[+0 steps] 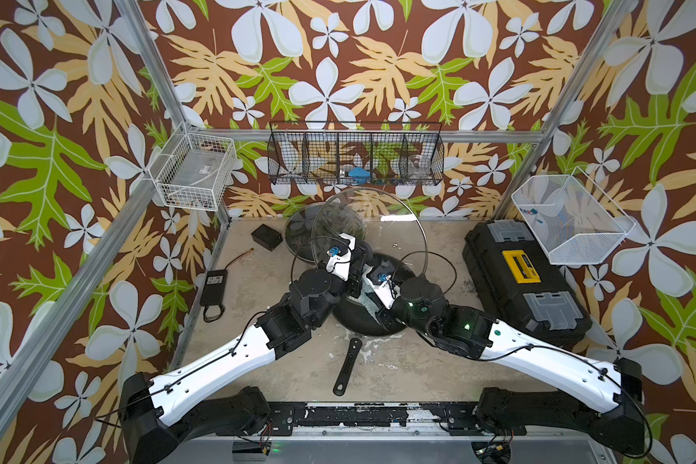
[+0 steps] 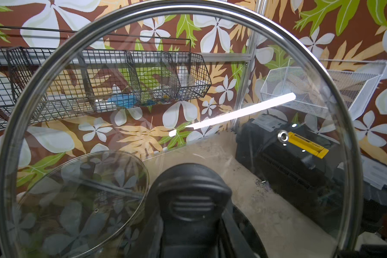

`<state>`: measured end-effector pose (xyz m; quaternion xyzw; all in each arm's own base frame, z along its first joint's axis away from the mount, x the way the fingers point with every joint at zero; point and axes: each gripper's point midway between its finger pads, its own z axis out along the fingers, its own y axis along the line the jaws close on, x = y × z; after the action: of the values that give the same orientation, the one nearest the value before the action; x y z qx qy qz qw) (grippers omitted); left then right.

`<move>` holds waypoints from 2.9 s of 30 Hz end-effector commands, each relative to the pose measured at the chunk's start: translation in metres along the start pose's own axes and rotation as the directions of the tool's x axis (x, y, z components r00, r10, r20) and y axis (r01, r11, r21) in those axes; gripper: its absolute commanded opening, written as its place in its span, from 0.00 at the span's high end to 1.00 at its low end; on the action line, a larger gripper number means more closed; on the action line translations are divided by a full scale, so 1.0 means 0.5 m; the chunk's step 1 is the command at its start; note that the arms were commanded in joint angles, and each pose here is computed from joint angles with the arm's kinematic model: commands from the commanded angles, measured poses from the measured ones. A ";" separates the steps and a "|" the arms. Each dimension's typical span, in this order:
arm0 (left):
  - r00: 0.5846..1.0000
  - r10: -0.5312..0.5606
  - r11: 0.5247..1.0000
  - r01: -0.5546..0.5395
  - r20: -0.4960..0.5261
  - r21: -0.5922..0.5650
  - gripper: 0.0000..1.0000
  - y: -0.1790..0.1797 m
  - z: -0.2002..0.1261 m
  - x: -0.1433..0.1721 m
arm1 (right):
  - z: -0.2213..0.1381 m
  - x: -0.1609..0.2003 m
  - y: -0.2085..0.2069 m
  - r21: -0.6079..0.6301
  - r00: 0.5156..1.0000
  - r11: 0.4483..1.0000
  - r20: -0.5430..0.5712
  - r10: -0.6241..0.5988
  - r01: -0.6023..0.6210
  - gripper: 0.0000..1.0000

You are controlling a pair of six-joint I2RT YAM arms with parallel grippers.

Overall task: Wipe the pot lid with a cloth
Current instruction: Wipe the pot lid.

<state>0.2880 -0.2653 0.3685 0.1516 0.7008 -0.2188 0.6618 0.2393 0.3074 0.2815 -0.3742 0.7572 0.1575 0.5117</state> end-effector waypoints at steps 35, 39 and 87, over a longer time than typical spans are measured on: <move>-0.111 0.928 -0.106 -0.994 0.356 -0.032 1.00 -0.094 -0.076 0.094 | 0.107 -0.178 -0.044 0.139 0.974 0.965 -0.067 -0.216 0.223 1.00; -0.106 0.927 -0.109 -0.994 0.359 -0.012 1.00 -0.093 -0.077 0.103 | 0.080 -0.204 -0.072 0.201 0.983 0.962 -0.013 -0.185 0.183 1.00; 0.958 0.029 0.983 -0.078 0.285 0.163 1.00 -0.054 -0.049 -0.113 | -0.106 -0.027 -0.112 0.287 0.999 0.958 0.051 -0.004 -0.011 1.00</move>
<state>0.2715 -0.2766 0.3806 0.1868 0.6537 -0.2674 0.6828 0.2325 0.2740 0.3035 -0.3328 0.7607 0.1148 0.5454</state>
